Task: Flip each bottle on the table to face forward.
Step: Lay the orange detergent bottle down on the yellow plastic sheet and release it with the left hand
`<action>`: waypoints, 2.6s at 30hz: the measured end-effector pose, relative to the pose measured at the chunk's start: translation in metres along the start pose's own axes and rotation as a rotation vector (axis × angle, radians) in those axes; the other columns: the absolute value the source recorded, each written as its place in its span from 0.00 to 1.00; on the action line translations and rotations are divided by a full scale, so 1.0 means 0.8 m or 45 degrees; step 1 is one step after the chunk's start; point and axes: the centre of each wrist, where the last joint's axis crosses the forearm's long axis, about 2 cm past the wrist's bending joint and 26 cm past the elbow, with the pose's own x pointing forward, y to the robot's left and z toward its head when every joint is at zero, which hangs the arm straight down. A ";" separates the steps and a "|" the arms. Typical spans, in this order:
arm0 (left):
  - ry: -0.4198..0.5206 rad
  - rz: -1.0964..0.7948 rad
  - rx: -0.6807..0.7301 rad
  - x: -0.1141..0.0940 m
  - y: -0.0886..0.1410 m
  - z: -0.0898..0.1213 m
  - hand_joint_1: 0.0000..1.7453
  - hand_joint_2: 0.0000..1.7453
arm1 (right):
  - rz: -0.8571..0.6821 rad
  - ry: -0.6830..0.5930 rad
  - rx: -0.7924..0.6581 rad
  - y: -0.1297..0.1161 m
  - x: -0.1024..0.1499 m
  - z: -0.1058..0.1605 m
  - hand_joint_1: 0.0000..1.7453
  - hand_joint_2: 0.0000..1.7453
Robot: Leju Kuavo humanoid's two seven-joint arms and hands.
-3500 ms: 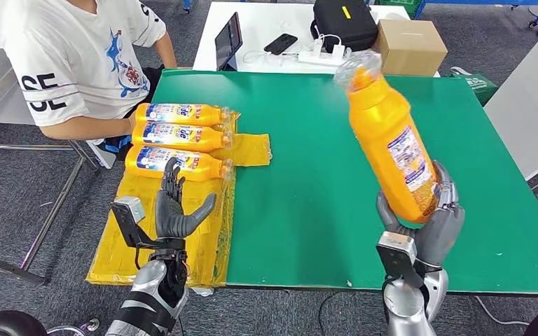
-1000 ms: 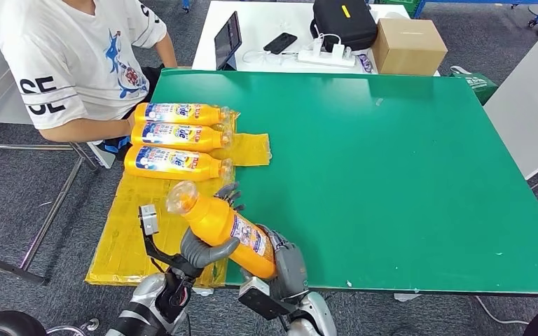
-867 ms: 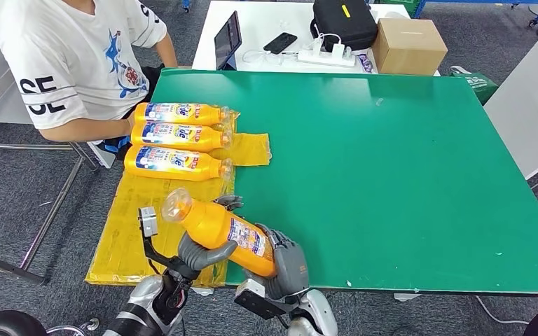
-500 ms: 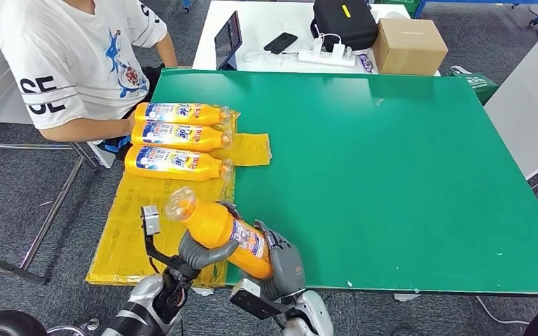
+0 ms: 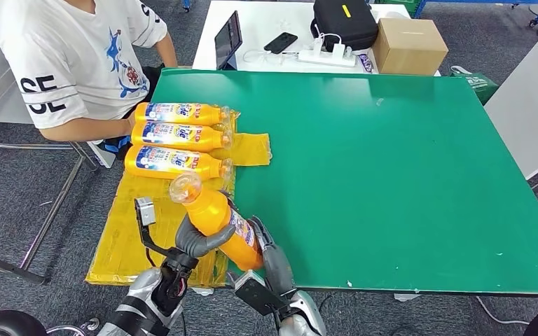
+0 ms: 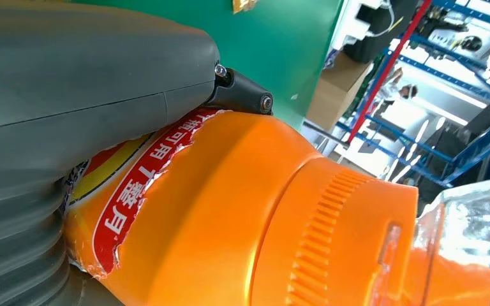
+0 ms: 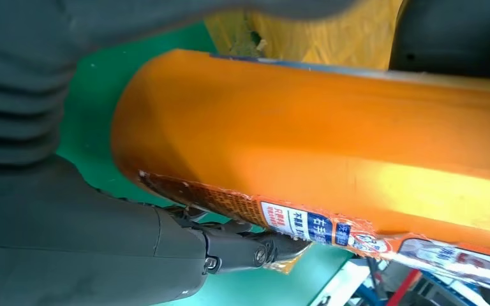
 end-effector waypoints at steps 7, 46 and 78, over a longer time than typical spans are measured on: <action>-0.020 -0.001 0.006 0.004 0.001 -0.002 1.00 1.00 | 0.008 -0.033 0.004 -0.003 0.002 -0.003 0.00 0.00; -0.716 -0.961 0.537 0.141 0.029 -0.057 1.00 1.00 | -0.165 -0.326 -0.570 -0.080 0.081 -0.040 0.00 0.00; 0.125 -2.515 0.057 0.131 0.118 -0.005 1.00 1.00 | -0.054 -0.394 -1.051 -0.168 0.100 -0.029 0.00 0.00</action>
